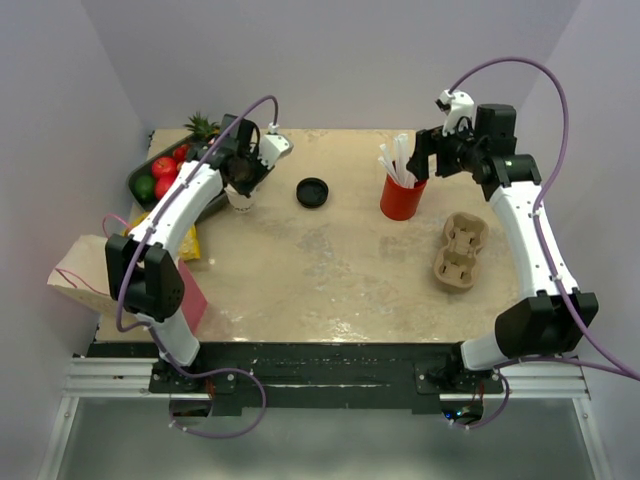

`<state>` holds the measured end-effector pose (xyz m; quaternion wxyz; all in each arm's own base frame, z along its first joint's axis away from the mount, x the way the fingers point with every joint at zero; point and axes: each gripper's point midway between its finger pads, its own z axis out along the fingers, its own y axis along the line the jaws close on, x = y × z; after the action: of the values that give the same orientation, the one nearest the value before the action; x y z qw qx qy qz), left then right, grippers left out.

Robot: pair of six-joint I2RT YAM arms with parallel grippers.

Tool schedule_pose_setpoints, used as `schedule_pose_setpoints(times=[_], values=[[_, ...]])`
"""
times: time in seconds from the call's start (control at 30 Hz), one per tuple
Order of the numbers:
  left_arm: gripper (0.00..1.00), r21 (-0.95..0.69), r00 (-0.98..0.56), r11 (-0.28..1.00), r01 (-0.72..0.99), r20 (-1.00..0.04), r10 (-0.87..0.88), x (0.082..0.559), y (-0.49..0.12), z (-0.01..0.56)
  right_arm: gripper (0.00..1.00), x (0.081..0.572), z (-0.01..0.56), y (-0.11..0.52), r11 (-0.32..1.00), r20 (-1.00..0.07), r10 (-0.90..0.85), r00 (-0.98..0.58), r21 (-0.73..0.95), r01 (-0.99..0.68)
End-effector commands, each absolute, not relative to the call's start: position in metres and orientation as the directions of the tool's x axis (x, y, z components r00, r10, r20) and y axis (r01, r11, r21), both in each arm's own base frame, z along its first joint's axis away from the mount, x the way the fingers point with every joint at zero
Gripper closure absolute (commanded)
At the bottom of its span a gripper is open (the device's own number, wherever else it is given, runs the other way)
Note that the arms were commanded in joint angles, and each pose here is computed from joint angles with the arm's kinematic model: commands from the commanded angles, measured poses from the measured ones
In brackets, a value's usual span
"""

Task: Pack the takeout coffee

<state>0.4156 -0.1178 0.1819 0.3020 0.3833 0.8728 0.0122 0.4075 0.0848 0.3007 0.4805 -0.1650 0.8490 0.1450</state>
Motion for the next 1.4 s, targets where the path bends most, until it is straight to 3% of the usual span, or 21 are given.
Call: schedule_pose_setpoints(times=[0.0, 0.03, 0.07, 0.13, 0.33, 0.4, 0.47, 0.53, 0.57, 0.6, 0.67, 0.73, 0.77, 0.93, 1.0, 1.03, 1.1, 1.13, 1.2, 1.3, 1.37], values=[[1.00, 0.305, -0.509, 0.722, 0.622, -0.543, 0.668, 0.423, -0.106, 0.198, 0.14, 0.404, 0.313, 0.088, 0.898, -0.891, -0.131, -0.434, 0.078, -0.433], [1.00, 0.266, -0.530, 0.711, 0.651, -0.511, 0.676, 0.420, -0.114, 0.193, 0.14, 0.404, 0.313, 0.088, 0.897, -0.891, -0.133, -0.433, 0.078, -0.435], [1.00, 0.234, -0.509, 0.729, 0.643, -0.581, 0.636, 0.425, -0.125, 0.221, 0.14, 0.403, 0.312, 0.088, 0.897, -0.888, -0.133, -0.440, 0.080, -0.434], [1.00, 0.275, -0.487, 0.736, 0.619, -0.601, 0.634, 0.428, -0.121, 0.223, 0.14, 0.403, 0.311, 0.088, 0.897, -0.890, -0.132, -0.437, 0.080, -0.434], [1.00, 0.156, -0.575, 0.749, 0.645, -0.547, 0.609, 0.416, -0.121, 0.186, 0.14, 0.405, 0.311, 0.089, 0.896, -0.891, -0.125, -0.437, 0.088, -0.436], [1.00, 0.183, -0.536, 0.768, 0.614, -0.618, 0.576, 0.427, -0.118, 0.208, 0.14, 0.404, 0.312, 0.088, 0.896, -0.889, -0.130, -0.440, 0.085, -0.435], [1.00, 0.175, -0.596, 0.770, 0.613, -0.538, 0.597, 0.423, -0.102, 0.186, 0.14, 0.405, 0.310, 0.089, 0.896, -0.889, -0.130, -0.438, 0.084, -0.437], [1.00, 0.160, -0.596, 0.761, 0.629, -0.531, 0.603, 0.419, -0.106, 0.184, 0.14, 0.404, 0.310, 0.090, 0.894, -0.888, -0.129, -0.441, 0.088, -0.439], [1.00, 0.224, -0.560, 0.776, 0.590, -0.578, 0.593, 0.433, -0.102, 0.192, 0.14, 0.404, 0.307, 0.090, 0.894, -0.887, -0.128, -0.445, 0.091, -0.438], [1.00, 0.188, -0.566, 0.758, 0.624, -0.559, 0.605, 0.428, -0.111, 0.191, 0.14, 0.405, 0.307, 0.090, 0.894, -0.887, -0.129, -0.443, 0.089, -0.439], [1.00, 0.196, -0.549, 0.787, 0.585, -0.619, 0.562, 0.442, -0.108, 0.205, 0.14, 0.405, 0.306, 0.090, 0.894, -0.885, -0.128, -0.449, 0.094, -0.439], [1.00, 0.175, -0.614, 0.781, 0.599, -0.526, 0.588, 0.427, -0.091, 0.184, 0.14, 0.407, 0.304, 0.090, 0.894, -0.886, -0.123, -0.446, 0.096, -0.437], [1.00, 0.072, -0.609, 0.764, 0.641, -0.559, 0.563, 0.425, -0.112, 0.193, 0.14, 0.407, 0.307, 0.091, 0.892, -0.886, -0.123, -0.446, 0.098, -0.441], [1.00, 0.060, -0.555, 0.786, 0.615, -0.676, 0.485, 0.435, -0.128, 0.223, 0.14, 0.410, 0.304, 0.090, 0.894, -0.881, -0.130, -0.455, 0.094, -0.438], [1.00, 0.111, -0.583, 0.798, 0.592, -0.625, 0.520, 0.436, -0.109, 0.194, 0.14, 0.411, 0.303, 0.091, 0.894, -0.884, -0.126, -0.451, 0.096, -0.438], [1.00, 0.007, -0.613, 0.768, 0.640, -0.597, 0.517, 0.419, -0.121, 0.194, 0.14, 0.412, 0.303, 0.091, 0.892, -0.881, -0.122, -0.456, 0.103, -0.439], [1.00, -0.023, -0.609, 0.748, 0.663, -0.597, 0.522, 0.407, -0.135, 0.197, 0.14, 0.412, 0.301, 0.092, 0.891, -0.877, -0.123, -0.465, 0.110, -0.442], [1.00, 0.123, -0.559, 0.771, 0.625, -0.620, 0.551, 0.426, -0.128, 0.202, 0.14, 0.413, 0.303, 0.092, 0.891, -0.880, -0.125, -0.459, 0.103, -0.441], [1.00, 0.187, -0.545, 0.784, 0.592, -0.623, 0.561, 0.436, -0.107, 0.200, 0.14, 0.416, 0.301, 0.091, 0.893, -0.879, -0.126, -0.459, 0.101, -0.438], [1.00, 0.255, -0.552, 0.720, 0.645, -0.495, 0.671, 0.423, -0.106, 0.179, 0.14, 0.419, 0.300, 0.091, 0.894, -0.877, -0.127, -0.463, 0.101, -0.436], [1.00, 0.086, -0.573, 0.739, 0.668, -0.575, 0.584, 0.416, -0.130, 0.185, 0.14, 0.419, 0.301, 0.091, 0.893, -0.876, -0.127, -0.465, 0.103, -0.438]])
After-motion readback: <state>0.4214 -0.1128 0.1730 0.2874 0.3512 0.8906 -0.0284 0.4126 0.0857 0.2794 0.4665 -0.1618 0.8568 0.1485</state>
